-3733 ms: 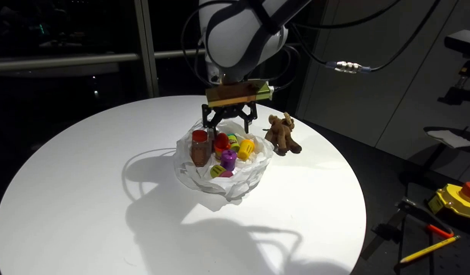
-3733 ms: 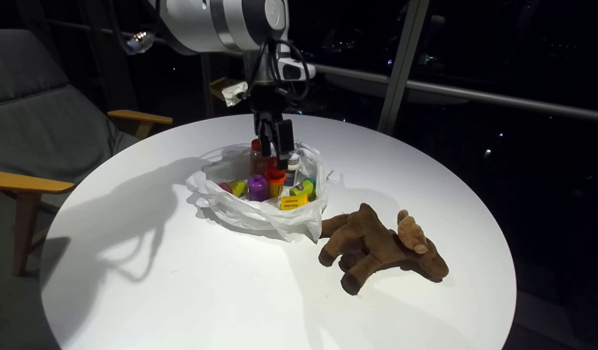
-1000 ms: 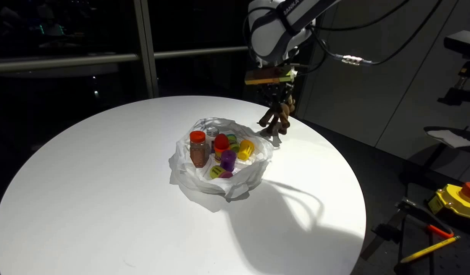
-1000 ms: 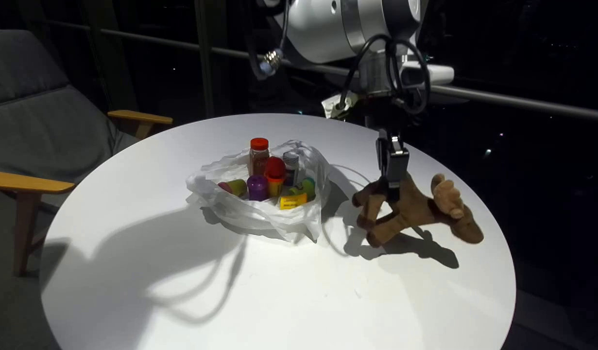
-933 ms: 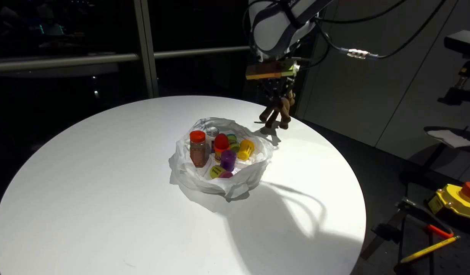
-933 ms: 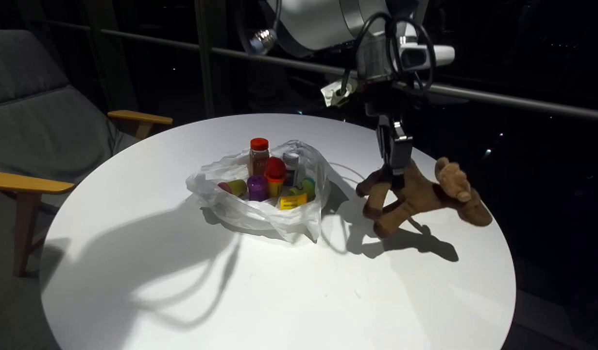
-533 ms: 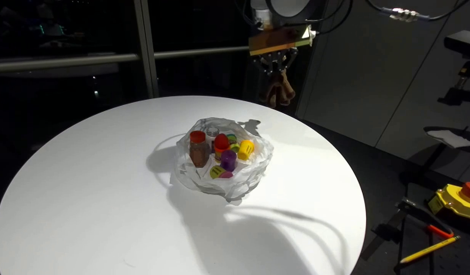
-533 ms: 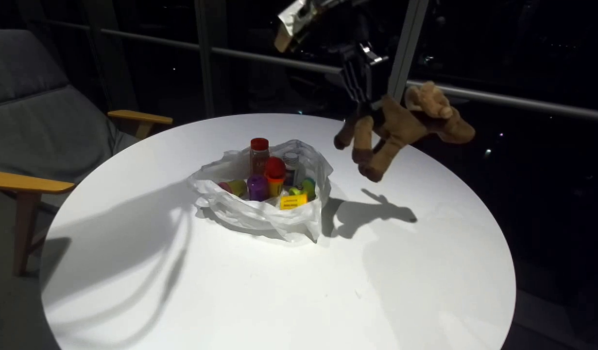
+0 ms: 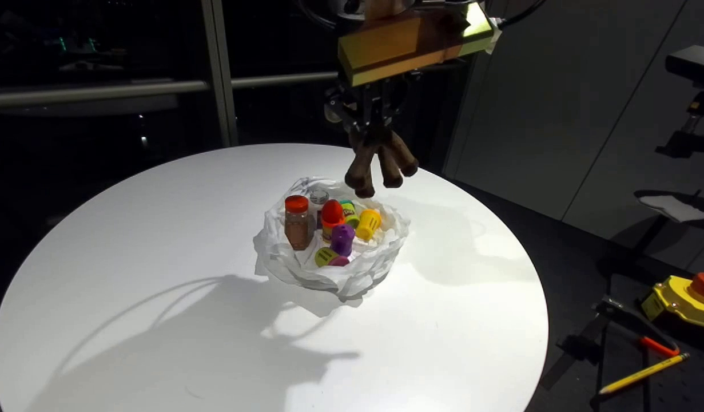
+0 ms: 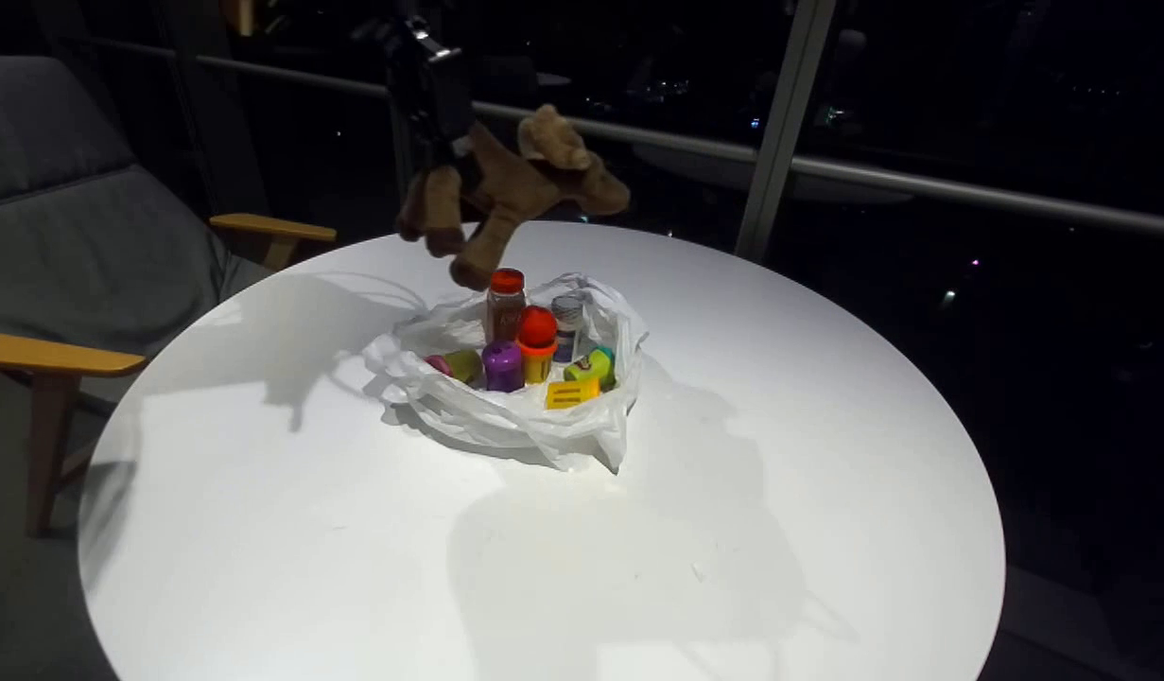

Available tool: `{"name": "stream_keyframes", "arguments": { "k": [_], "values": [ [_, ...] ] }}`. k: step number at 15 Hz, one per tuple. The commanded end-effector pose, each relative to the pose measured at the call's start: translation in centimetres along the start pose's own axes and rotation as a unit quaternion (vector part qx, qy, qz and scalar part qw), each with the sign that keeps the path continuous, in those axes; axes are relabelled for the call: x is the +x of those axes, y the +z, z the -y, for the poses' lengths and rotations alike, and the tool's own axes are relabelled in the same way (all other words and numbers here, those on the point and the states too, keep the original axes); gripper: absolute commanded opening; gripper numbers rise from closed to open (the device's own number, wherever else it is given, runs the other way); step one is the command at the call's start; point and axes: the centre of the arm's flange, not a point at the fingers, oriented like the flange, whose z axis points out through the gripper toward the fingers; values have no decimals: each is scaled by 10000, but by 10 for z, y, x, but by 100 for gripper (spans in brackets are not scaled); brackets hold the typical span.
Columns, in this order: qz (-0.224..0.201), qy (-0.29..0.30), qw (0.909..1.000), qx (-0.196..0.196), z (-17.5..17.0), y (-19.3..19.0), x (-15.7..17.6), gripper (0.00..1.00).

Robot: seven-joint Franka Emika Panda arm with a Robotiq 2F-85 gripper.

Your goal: Put all the objects in the white plastic bag

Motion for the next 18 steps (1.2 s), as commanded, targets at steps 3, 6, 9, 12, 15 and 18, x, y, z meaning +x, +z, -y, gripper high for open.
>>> {"name": "stream_keyframes", "arguments": {
  "k": [3, 6, 9, 12, 15, 18],
  "values": [
    [-163, -456, 9988, -99, 29, 4, -38, 9],
    [-391, -537, 9971, -371, 35, 21, -40, 9],
    [-573, -656, 9943, -612, 42, 41, -43, 9],
    [-640, -741, 9924, -747, 54, 66, -49, 9],
    [-791, -767, 9897, -918, 66, 89, -55, 9],
    [-842, -843, 9871, -1072, 78, 106, -59, 9]
  ]
}}
